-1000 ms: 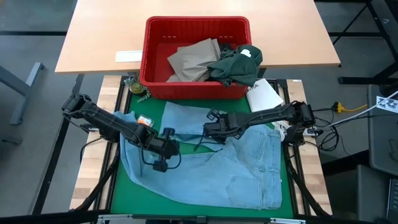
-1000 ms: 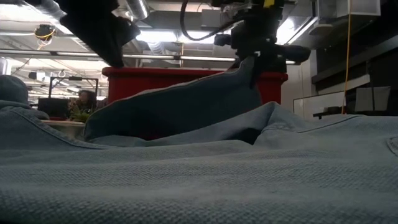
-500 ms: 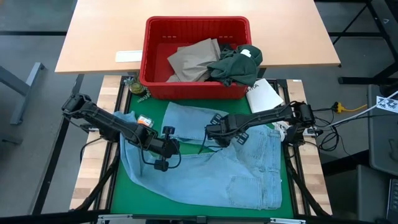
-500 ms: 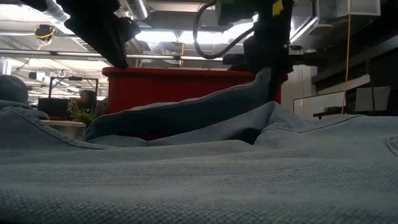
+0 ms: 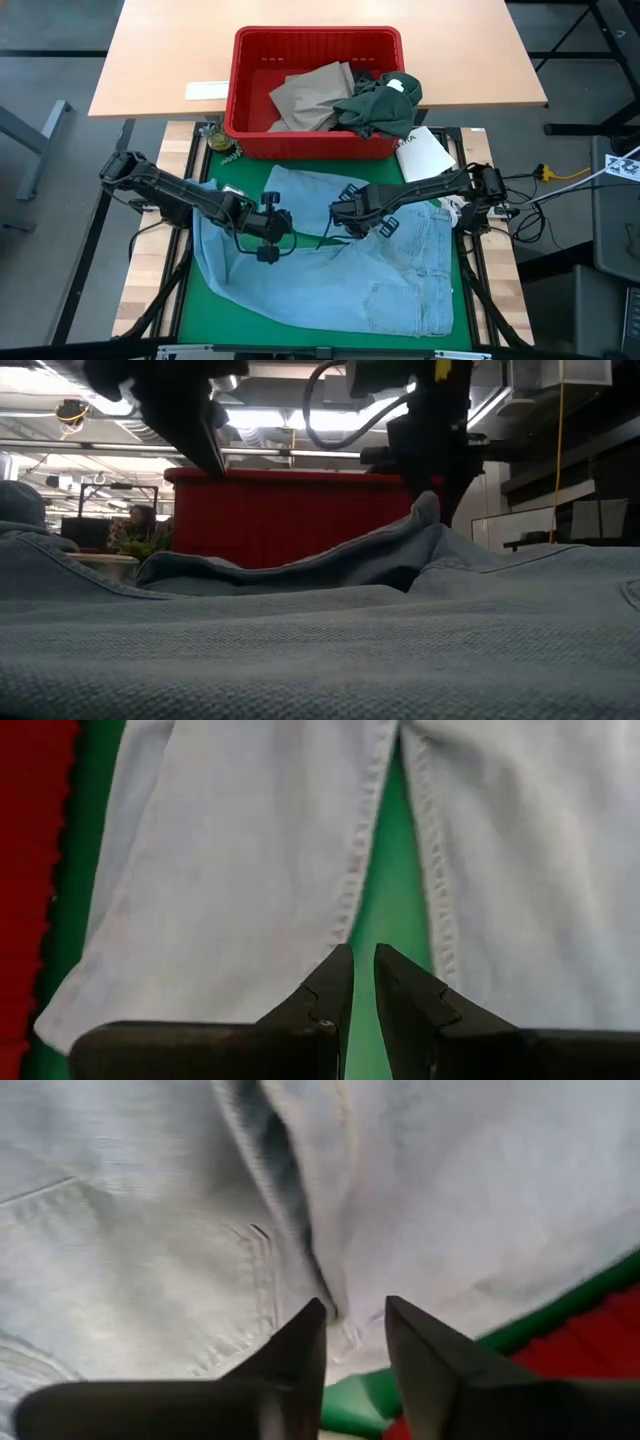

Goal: Fold Laundry from Bin
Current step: Fold the blue pants

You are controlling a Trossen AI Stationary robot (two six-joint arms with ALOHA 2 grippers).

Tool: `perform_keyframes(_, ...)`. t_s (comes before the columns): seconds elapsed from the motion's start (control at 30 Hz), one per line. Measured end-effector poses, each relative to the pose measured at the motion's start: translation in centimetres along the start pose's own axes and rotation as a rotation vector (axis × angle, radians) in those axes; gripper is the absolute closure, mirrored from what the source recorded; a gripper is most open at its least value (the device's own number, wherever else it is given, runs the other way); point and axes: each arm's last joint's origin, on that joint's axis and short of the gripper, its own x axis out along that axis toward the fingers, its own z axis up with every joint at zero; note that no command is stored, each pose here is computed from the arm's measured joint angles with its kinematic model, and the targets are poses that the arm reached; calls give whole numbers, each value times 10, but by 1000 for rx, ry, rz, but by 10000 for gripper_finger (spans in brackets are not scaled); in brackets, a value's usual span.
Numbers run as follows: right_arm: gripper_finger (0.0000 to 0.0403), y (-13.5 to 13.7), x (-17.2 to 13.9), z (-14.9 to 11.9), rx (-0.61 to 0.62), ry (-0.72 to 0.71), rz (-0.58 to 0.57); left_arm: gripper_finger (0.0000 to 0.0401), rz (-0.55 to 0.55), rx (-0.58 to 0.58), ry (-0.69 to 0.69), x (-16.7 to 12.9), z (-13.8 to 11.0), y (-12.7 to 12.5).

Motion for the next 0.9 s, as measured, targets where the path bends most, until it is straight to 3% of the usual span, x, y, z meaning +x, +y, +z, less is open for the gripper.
perform_keyframes(0.27,261,0,1,-4,232,14,30,360,-20,-42,56,28,-25,10)
perform_keyframes(0.47,260,7,0,-12,235,82,124,360,-27,-103,-40,53,-42,15)
perform_keyframes(0.63,260,10,0,-22,315,172,165,360,-5,-152,-22,69,-66,23)
perform_keyframes(0.9,260,-15,10,-32,412,45,164,360,25,-245,52,81,-98,27)
